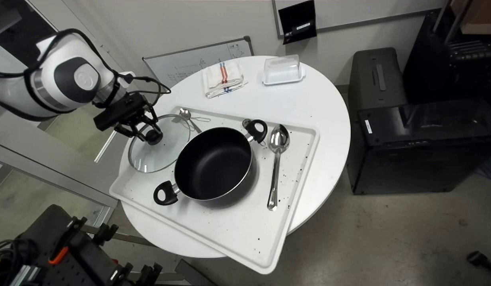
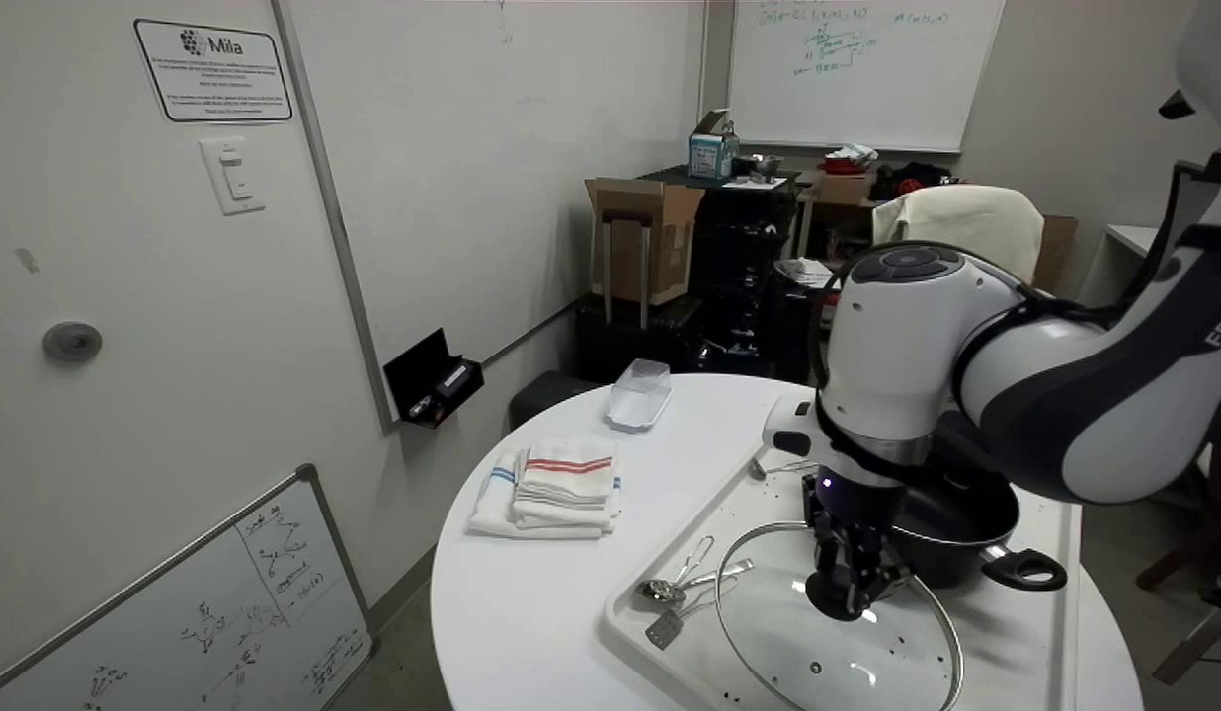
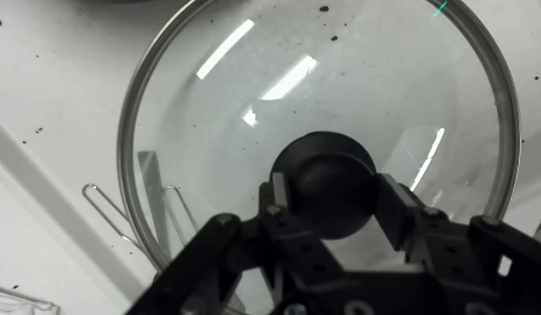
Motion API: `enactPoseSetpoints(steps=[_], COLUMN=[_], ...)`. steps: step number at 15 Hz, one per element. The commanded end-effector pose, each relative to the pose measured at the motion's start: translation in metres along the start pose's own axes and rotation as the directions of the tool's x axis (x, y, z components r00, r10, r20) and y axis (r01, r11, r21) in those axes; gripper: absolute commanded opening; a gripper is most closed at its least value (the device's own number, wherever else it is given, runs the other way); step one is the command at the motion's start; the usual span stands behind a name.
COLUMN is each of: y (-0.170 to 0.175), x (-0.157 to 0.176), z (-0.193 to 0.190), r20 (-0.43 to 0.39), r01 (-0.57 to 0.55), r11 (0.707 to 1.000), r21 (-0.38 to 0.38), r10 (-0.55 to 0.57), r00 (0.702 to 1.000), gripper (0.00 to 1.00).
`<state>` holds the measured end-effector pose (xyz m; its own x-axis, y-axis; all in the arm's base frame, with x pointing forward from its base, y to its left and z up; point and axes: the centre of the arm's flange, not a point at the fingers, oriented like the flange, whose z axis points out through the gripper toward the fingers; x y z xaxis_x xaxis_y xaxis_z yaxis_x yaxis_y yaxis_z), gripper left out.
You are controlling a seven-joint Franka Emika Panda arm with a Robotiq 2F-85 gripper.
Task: Move the lid to the tray
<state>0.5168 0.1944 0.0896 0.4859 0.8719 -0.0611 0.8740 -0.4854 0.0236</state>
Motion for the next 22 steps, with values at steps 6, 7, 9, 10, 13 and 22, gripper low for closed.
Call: enactPoseSetpoints(steps=[6,7,9,10,13,22], y=[-0.008,-0.010,-0.015,-0.017,-0.018,-0.024], x=[-0.014,-0.016,-0.021,-0.023,-0.025,-0.030], z=[0.057,0.062,0.070,0.073,0.074,0.050], r20=[0.038,0.046,0.062,0.069,0.077,0.054], r01=[0.083,0.096,0.119,0.130,0.149,0.142], r11=[0.996,0.995,0.992,0.991,0.988,0.990], r21=[-0.030,-0.030,-0.031,-0.033,-0.040,-0.007], r10=[-0.082,-0.094,-0.117,-0.127,-0.146,-0.141], r00=[0.996,0.995,0.991,0.989,0.986,0.988], gripper=[0.25,0.25,0.25,0.25,0.25,0.99])
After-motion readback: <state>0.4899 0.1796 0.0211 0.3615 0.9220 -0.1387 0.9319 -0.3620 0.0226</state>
